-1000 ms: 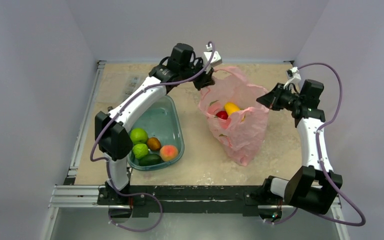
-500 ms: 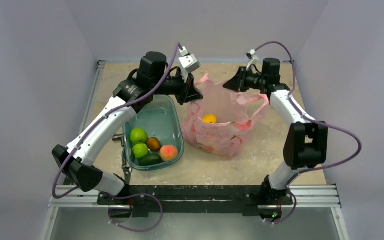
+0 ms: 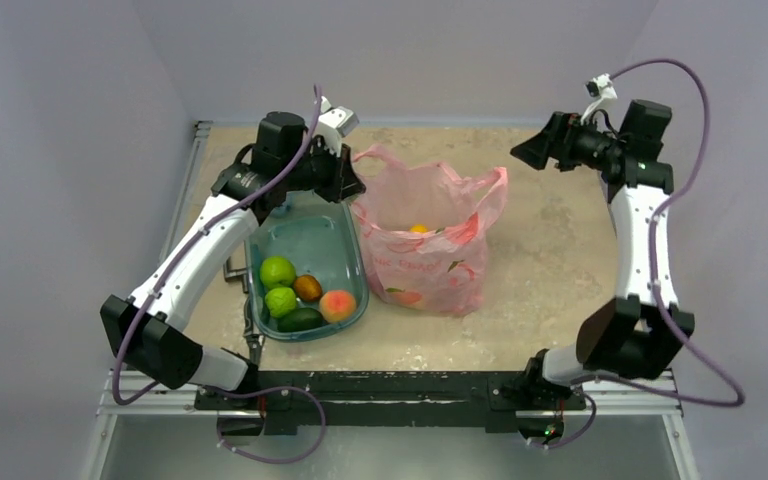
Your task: Place the fake fruits into the plastic bag and tie a complex knot
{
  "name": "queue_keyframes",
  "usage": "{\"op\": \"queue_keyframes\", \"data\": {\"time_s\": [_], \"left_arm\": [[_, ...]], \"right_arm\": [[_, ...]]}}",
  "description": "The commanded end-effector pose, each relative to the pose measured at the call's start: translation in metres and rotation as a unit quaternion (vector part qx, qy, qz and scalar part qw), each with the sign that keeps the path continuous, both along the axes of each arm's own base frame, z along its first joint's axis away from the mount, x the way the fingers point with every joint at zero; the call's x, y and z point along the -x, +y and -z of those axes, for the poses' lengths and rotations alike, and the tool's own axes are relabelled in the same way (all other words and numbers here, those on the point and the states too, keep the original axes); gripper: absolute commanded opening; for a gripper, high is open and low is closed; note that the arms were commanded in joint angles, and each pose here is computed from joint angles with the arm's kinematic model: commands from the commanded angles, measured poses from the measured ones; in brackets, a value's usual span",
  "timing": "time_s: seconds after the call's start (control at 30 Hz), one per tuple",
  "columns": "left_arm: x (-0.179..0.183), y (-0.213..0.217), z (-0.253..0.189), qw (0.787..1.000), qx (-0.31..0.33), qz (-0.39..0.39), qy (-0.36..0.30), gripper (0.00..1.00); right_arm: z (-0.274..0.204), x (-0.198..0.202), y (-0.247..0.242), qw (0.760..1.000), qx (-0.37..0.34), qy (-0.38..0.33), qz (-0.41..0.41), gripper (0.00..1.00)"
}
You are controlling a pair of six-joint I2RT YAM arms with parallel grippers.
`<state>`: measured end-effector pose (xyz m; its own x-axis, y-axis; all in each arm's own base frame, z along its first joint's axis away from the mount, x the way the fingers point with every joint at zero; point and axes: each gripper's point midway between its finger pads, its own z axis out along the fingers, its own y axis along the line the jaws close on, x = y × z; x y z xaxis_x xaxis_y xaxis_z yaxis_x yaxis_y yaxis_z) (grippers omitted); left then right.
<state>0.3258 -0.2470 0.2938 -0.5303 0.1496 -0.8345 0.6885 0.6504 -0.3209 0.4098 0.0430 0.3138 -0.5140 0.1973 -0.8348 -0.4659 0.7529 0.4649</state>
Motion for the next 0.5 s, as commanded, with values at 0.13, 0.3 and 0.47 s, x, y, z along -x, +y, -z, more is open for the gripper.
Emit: {"op": "queue_keyframes", "data": {"time_s": [0.13,0.3,0.47], "left_arm": [[0.008,-0.002,-0.026,0.998,0.030,0.011,-0.048,0.00],[0.021,0.000,-0.027,0.997,0.033,0.031,-0.065,0.00],[0.042,0.008,-0.024,0.994,0.027,0.054,-0.090,0.02]], "right_arm": [[-0.025,0.132,0.042,0.998,0.022,-0.025,-0.048,0.99],[-0.012,0.134,0.053,0.998,0.016,-0.026,-0.052,0.98],[-0.019,0.125,0.067,0.996,0.005,-0.056,-0.069,0.61]]}}
